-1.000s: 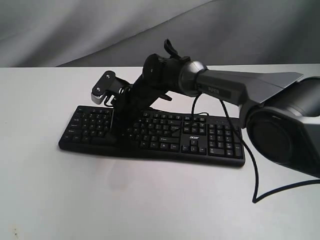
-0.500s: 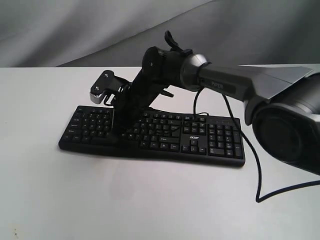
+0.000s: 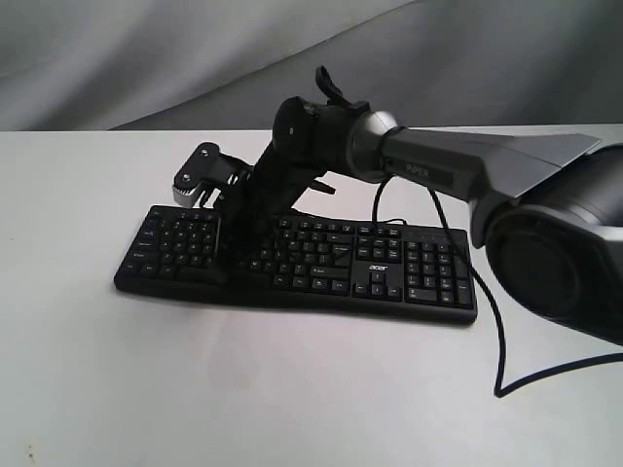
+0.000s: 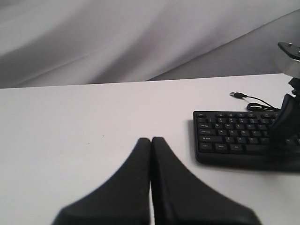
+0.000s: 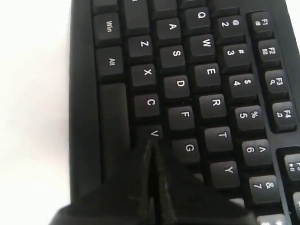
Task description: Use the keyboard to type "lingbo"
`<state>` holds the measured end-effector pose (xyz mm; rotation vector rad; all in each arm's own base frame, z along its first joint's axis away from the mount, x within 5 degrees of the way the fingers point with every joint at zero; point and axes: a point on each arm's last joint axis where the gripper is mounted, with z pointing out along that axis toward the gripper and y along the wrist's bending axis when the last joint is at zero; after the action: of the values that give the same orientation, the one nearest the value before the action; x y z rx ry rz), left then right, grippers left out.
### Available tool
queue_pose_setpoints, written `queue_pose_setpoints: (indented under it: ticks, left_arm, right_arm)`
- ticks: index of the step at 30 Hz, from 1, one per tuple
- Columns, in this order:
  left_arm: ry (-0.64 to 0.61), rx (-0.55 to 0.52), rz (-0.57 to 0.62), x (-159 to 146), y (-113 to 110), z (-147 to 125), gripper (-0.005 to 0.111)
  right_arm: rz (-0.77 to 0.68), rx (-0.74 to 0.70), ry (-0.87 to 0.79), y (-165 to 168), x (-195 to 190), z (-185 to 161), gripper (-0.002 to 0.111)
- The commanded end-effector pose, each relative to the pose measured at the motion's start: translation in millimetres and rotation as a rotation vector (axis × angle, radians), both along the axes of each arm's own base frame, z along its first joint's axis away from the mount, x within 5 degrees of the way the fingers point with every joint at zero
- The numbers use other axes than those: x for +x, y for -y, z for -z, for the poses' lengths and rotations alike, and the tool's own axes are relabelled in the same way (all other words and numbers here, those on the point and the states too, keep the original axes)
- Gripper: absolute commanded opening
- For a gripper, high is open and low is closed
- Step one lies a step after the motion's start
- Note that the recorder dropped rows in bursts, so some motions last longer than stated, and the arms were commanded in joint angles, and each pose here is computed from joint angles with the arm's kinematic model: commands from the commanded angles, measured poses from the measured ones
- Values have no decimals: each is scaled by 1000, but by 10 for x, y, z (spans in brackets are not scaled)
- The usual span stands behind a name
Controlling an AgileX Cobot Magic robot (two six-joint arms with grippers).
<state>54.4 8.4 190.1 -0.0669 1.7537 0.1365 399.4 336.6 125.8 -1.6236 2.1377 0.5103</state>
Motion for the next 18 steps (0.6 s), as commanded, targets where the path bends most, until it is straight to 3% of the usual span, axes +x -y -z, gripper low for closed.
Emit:
queue_pose_setpoints:
  ticks: [1, 18]
  left_arm:
    - [7, -5, 0, 0, 1, 8, 1]
    - [7, -5, 0, 0, 1, 8, 1]
  right_arm:
    - [1, -6, 8, 0, 4, 38, 0]
    - [1, -30, 9, 23, 14, 85, 0]
